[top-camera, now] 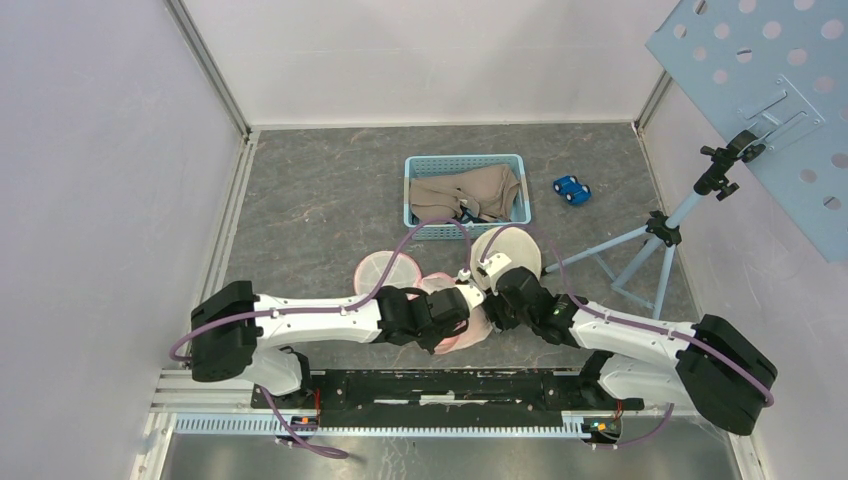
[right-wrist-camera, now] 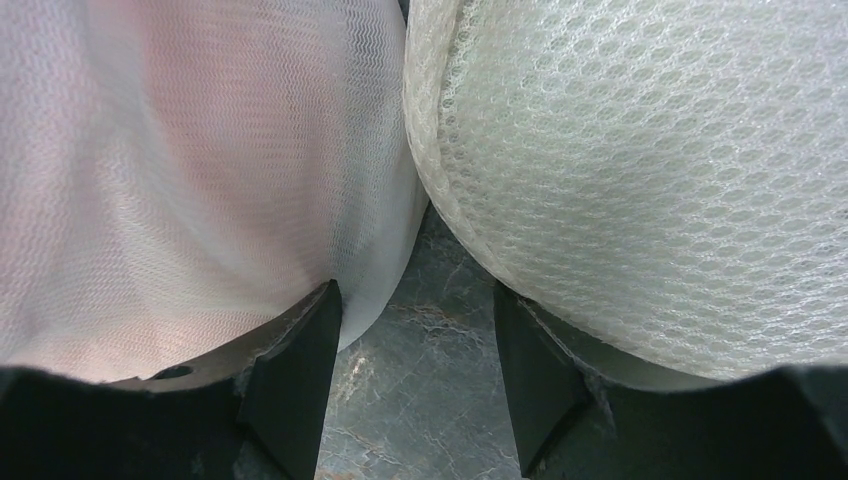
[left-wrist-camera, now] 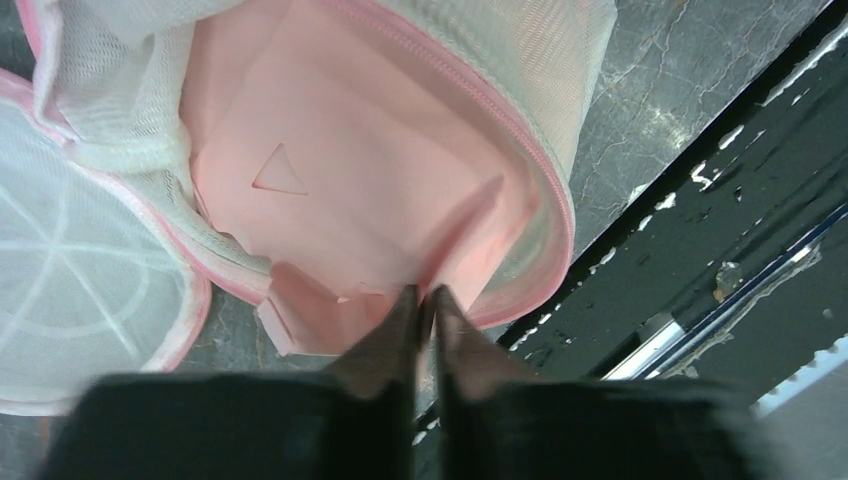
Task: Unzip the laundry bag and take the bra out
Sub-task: Pick up the bra from the laundry bag.
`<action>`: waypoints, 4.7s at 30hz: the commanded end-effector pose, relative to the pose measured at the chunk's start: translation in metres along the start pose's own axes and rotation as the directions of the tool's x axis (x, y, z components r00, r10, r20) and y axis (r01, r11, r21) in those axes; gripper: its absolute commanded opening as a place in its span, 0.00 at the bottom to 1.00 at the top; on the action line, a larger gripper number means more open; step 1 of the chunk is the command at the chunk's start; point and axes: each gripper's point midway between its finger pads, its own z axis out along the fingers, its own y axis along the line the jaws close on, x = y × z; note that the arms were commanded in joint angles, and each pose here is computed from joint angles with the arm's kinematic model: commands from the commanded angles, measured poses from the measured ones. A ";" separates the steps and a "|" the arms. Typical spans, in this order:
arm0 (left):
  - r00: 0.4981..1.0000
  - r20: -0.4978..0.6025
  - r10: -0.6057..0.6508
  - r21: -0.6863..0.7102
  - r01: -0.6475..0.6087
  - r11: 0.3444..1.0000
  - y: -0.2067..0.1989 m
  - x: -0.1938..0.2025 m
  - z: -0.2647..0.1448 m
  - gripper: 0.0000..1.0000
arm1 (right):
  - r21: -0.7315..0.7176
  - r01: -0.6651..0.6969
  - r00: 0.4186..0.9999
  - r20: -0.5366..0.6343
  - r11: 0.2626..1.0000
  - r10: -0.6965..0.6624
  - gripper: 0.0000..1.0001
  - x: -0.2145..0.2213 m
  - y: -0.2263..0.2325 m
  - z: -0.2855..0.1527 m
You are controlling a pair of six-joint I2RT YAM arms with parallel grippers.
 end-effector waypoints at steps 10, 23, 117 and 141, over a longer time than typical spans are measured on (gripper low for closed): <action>0.936 0.336 -0.104 0.038 0.097 0.995 0.018 -0.072 -0.102 0.02 | 0.030 0.029 1.000 0.009 0.999 -0.029 0.63 0.000 -0.007 0.005; 0.776 0.587 -0.229 -0.023 0.299 0.954 0.065 -0.118 -0.185 0.02 | 0.018 0.037 0.999 0.010 0.999 -0.038 0.63 -0.001 -0.005 0.005; 0.632 0.678 -0.376 0.155 0.377 0.913 0.100 -0.135 -0.264 0.68 | -0.213 0.496 0.765 0.566 0.842 -0.308 0.00 -0.217 0.094 -0.190; 0.681 0.683 -0.264 0.108 0.264 0.958 0.081 -0.100 -0.182 0.93 | -0.091 0.031 0.900 0.436 0.995 0.011 0.00 -0.239 0.054 -0.179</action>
